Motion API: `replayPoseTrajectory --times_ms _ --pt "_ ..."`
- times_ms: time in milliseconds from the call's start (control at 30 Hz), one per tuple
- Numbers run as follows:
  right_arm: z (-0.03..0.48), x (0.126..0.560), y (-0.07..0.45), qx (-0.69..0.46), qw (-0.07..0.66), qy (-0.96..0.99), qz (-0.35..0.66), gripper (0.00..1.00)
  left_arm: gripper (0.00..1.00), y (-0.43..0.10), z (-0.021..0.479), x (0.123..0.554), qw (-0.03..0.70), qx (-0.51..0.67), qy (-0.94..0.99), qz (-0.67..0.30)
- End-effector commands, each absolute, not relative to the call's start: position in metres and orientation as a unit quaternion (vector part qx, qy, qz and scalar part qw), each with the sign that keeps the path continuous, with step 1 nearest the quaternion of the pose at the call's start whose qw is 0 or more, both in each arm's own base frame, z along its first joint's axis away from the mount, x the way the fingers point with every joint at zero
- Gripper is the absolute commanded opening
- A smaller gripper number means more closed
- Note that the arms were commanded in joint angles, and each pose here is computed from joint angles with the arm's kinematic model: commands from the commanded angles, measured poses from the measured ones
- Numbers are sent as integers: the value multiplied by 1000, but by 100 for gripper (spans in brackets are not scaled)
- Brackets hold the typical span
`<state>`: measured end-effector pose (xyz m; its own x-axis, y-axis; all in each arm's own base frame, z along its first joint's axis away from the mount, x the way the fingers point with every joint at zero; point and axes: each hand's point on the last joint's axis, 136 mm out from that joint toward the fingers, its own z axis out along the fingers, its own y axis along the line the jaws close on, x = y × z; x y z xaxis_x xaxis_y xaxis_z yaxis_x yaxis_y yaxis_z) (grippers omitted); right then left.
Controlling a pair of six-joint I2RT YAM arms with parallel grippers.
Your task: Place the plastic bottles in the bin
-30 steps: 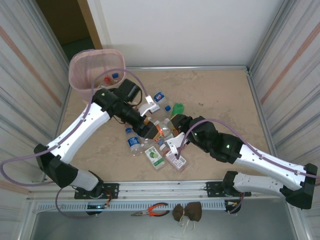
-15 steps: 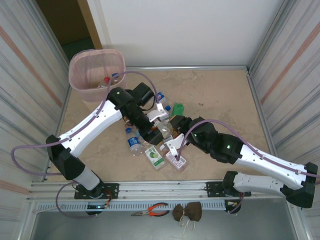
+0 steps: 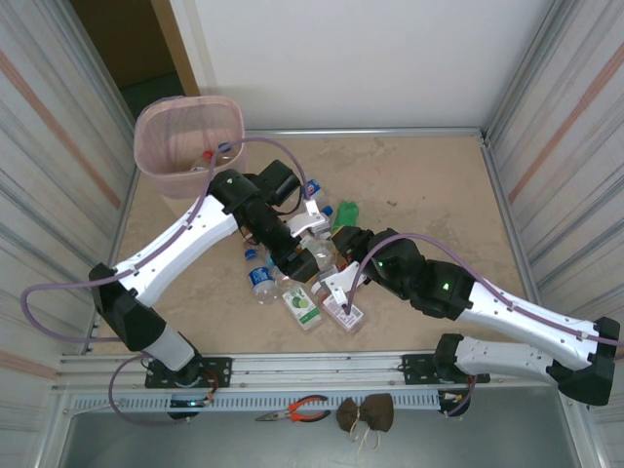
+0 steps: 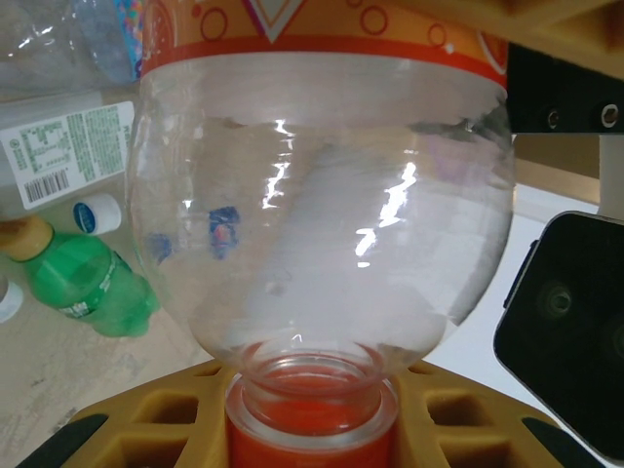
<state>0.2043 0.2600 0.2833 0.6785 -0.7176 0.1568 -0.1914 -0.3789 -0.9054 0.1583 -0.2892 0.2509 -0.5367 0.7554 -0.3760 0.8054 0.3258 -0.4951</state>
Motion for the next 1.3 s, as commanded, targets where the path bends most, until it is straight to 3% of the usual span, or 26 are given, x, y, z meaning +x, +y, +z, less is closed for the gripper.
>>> replayPoseTrajectory --times_ms 0,333,400,533,600,867,1133,1267 --pt "300 200 259 -776 489 291 -272 0 71 -288 270 154 66 496 799 -333" --pt "301 199 259 -775 493 291 -269 0 60 -287 276 152 71 503 793 -337" --pt "302 198 259 -773 496 292 -267 16 59 -287 276 153 75 504 793 -335" --pt "304 193 257 -773 500 294 -258 31 59 -287 276 155 82 504 793 -332" --pt "304 190 253 -772 501 301 -250 44 58 -288 275 157 86 504 794 -329" --pt "306 170 238 -754 510 384 -156 72 58 -293 275 168 100 506 793 -325" --pt "303 171 232 -647 529 547 -43 78 57 -289 279 194 127 482 804 -325" --pt "311 186 229 -490 557 669 44 80 57 -282 285 212 153 461 812 -322"
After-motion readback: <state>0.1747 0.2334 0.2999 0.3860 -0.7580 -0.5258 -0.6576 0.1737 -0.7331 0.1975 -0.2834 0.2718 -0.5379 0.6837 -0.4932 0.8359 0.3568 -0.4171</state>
